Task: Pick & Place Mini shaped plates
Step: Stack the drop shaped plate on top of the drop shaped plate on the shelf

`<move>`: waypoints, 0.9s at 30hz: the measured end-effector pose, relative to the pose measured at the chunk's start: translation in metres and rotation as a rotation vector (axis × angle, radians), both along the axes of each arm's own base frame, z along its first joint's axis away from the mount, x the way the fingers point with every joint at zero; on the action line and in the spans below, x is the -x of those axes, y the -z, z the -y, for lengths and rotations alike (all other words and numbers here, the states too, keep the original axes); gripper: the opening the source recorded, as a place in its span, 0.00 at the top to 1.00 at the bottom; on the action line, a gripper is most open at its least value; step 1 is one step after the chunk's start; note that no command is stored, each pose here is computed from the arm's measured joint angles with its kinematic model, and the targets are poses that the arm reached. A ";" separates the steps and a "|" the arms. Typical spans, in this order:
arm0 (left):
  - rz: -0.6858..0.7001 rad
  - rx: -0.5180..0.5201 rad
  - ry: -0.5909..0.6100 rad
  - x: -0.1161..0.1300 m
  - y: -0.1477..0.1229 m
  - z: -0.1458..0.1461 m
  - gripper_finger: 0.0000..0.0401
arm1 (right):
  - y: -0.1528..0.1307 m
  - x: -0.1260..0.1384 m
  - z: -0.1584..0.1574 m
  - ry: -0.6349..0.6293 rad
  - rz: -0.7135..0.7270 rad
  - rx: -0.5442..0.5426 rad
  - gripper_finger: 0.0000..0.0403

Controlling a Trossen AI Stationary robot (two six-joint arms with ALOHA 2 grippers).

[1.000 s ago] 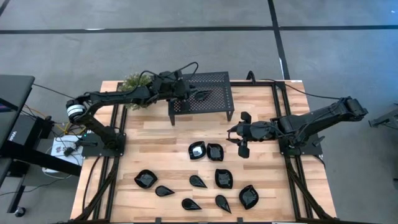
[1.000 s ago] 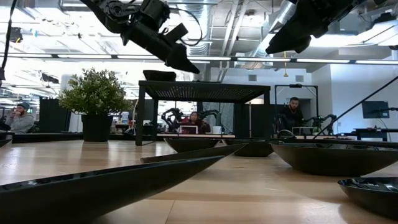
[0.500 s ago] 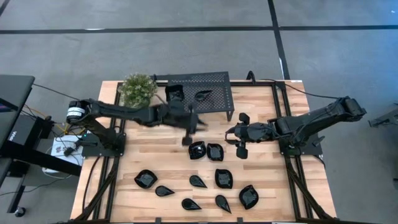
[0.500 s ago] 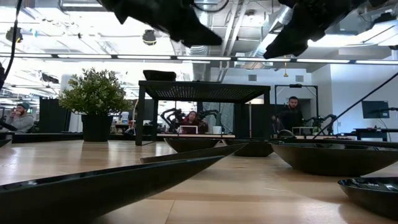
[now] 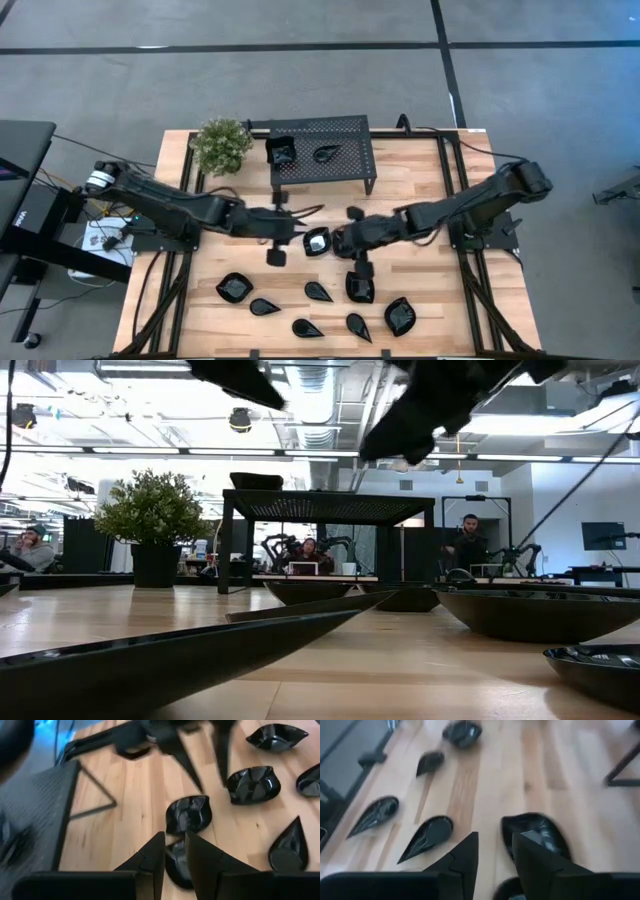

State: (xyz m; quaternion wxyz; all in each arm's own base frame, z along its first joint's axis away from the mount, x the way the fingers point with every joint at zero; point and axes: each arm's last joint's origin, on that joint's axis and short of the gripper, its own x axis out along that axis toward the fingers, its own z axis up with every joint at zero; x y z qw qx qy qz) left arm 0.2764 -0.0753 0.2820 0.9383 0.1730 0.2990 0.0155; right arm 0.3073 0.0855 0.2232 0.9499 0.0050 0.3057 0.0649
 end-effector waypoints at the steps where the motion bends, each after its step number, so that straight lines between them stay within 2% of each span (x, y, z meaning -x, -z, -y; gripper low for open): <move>1: 0.002 0.008 -0.011 0.007 -0.003 0.001 0.81 | 0.005 -0.009 -0.008 -0.011 -0.015 -0.001 0.72; 4: 0.049 0.020 -0.002 0.024 -0.010 0.002 0.81 | 0.018 -0.028 -0.031 -0.040 -0.077 -0.005 0.72; 8: 0.090 0.024 -0.018 0.045 -0.011 -0.007 0.81 | 0.024 -0.052 -0.058 -0.017 -0.163 -0.062 0.70; 14: 0.117 0.022 -0.059 0.070 0.000 -0.020 0.81 | 0.035 -0.084 -0.089 -0.060 -0.231 -0.058 0.67; 20: 0.150 0.063 -0.091 0.084 0.017 -0.027 0.81 | 0.051 -0.097 -0.101 -0.062 -0.409 0.005 0.65; 27: 0.170 0.071 -0.091 0.090 0.027 -0.029 0.81 | 0.058 -0.101 -0.095 -0.093 -0.516 -0.034 0.65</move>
